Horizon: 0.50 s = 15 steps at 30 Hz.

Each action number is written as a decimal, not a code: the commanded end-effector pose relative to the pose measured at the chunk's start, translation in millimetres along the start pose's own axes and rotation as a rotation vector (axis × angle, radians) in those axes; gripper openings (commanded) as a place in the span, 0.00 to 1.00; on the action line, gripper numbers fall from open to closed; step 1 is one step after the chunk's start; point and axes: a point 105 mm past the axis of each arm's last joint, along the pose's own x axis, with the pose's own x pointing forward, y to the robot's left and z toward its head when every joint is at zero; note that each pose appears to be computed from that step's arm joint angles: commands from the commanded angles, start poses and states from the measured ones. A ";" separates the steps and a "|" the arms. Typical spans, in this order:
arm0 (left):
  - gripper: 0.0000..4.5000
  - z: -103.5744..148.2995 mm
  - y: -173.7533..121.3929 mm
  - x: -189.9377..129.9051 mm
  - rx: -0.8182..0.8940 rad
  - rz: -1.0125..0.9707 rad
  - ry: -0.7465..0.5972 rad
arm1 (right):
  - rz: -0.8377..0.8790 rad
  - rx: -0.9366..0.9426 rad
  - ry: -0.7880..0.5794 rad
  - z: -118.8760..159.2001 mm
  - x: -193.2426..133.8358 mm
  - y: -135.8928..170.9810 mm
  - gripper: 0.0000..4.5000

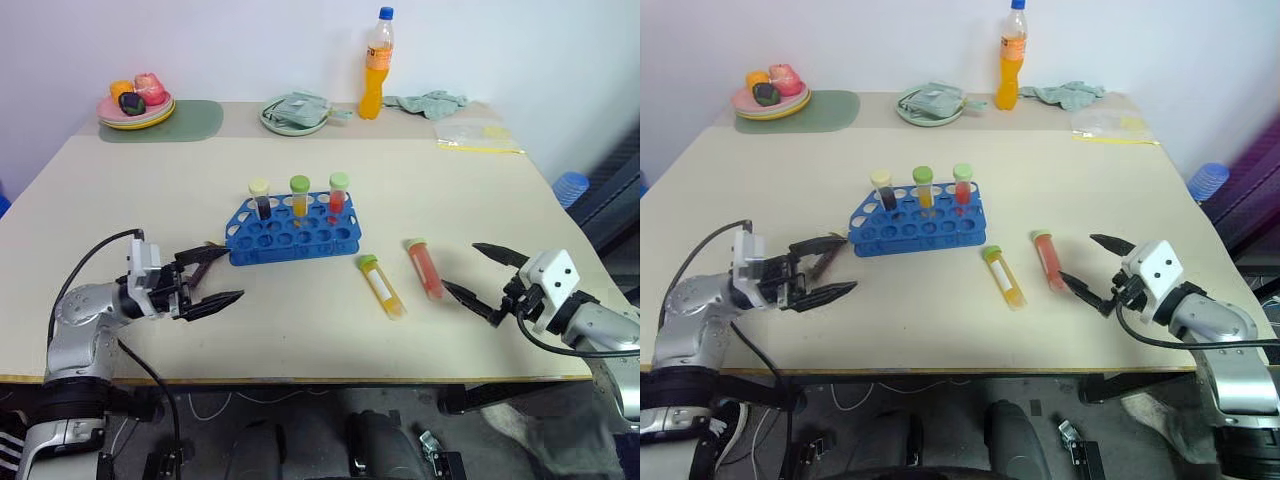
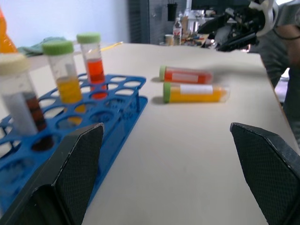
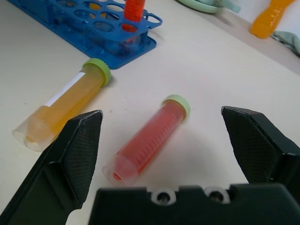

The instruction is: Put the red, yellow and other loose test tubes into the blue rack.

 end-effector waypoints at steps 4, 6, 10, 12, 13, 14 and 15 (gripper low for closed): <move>0.99 20.4 7.2 17.9 0.041 -0.029 -0.025 | -0.034 -0.045 -0.051 20.9 -3.5 -6.6 1.00; 0.99 25.9 10.3 17.6 0.048 -0.022 -0.028 | -0.038 -0.050 -0.059 22.8 1.4 -5.0 1.00; 0.99 43.8 11.2 23.0 0.070 -0.016 -0.040 | -0.182 -0.083 -0.141 37.8 15.8 -29.2 1.00; 0.99 46.9 12.3 25.4 0.074 -0.009 -0.037 | -0.219 -0.059 -0.177 44.2 23.9 -35.0 1.00; 0.99 47.5 12.8 25.5 0.074 -0.004 -0.037 | -0.218 -0.052 -0.186 46.5 28.4 -32.8 1.00; 0.99 48.7 13.3 26.2 0.072 0.006 -0.042 | -0.223 -0.044 -0.182 46.8 32.2 -31.3 1.00; 0.99 50.7 12.4 29.3 0.071 0.010 -0.050 | -0.233 -0.038 -0.164 46.2 35.5 -31.1 1.00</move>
